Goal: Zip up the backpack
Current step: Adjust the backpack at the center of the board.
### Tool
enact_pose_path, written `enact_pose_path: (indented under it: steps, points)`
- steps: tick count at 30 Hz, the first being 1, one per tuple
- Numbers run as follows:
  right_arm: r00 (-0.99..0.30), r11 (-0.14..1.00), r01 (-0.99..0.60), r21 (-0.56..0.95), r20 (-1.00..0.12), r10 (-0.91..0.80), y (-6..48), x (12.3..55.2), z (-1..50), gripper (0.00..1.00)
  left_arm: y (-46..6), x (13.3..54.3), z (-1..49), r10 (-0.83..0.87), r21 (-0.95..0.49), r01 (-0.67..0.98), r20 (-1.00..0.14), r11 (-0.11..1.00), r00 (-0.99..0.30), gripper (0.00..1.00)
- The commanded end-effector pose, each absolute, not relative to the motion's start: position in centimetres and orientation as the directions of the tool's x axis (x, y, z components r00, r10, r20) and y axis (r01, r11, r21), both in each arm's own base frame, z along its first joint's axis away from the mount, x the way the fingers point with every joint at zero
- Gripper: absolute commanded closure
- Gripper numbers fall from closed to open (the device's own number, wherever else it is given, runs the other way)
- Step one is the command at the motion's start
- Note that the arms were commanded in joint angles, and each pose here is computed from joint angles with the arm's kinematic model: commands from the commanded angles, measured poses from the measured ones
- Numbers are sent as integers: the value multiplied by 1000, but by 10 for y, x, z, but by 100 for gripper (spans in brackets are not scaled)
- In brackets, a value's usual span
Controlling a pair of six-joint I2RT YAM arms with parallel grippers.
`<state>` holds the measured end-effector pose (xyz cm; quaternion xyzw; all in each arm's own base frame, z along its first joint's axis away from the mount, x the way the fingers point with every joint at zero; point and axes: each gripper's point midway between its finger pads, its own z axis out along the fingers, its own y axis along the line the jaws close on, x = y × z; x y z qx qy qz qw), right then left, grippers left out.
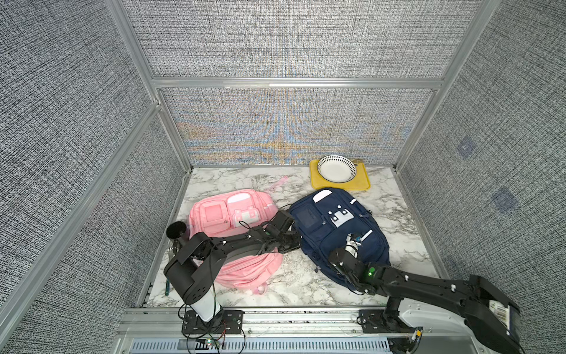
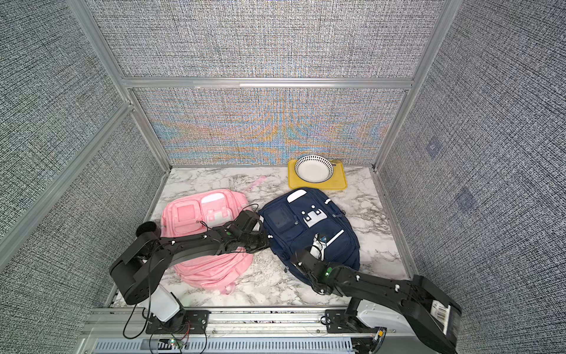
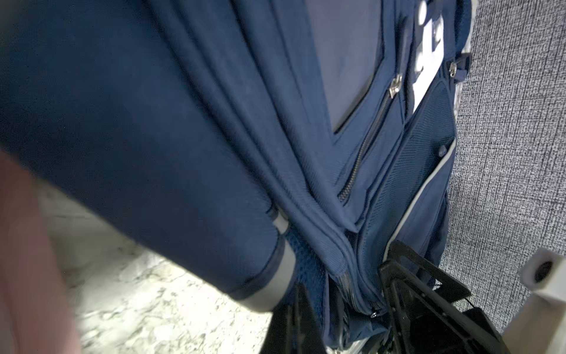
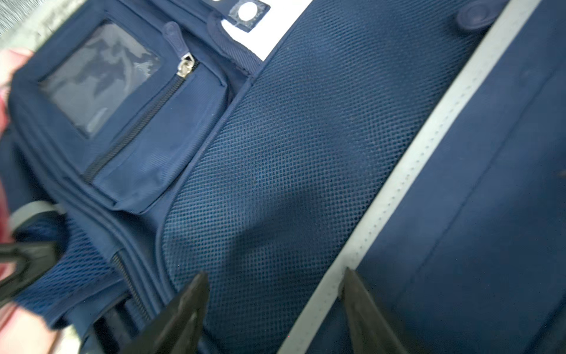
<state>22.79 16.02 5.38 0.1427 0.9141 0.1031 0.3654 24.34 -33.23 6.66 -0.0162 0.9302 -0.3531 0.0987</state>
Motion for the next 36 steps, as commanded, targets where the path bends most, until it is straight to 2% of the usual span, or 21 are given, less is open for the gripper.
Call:
enact_pose_path:
  steps: [1, 13, 24, 30, 36]
  points:
    - [-758, 964, 85, 250, -612, 226, 174, 232, 47, 26, -335, 241, 71, -87, -670, 52, -172, 741, -981, 100]
    - [-708, 963, 42, 267, -672, 218, 161, 261, 92, 21, -349, 251, 58, -125, -688, -2, -129, 726, -984, 100]
    - [-695, 935, 29, 355, -665, 274, 173, 203, 117, 21, -352, 253, 62, -132, -698, -5, -128, 716, -983, 100]
    - [-735, 898, 58, 436, -590, 334, 210, 155, 88, 22, -353, 254, 68, -131, -704, 6, -140, 711, -981, 100]
    - [-770, 907, 112, 406, -541, 337, 238, 134, 55, 24, -355, 252, 69, -114, -709, 17, -136, 705, -984, 100]
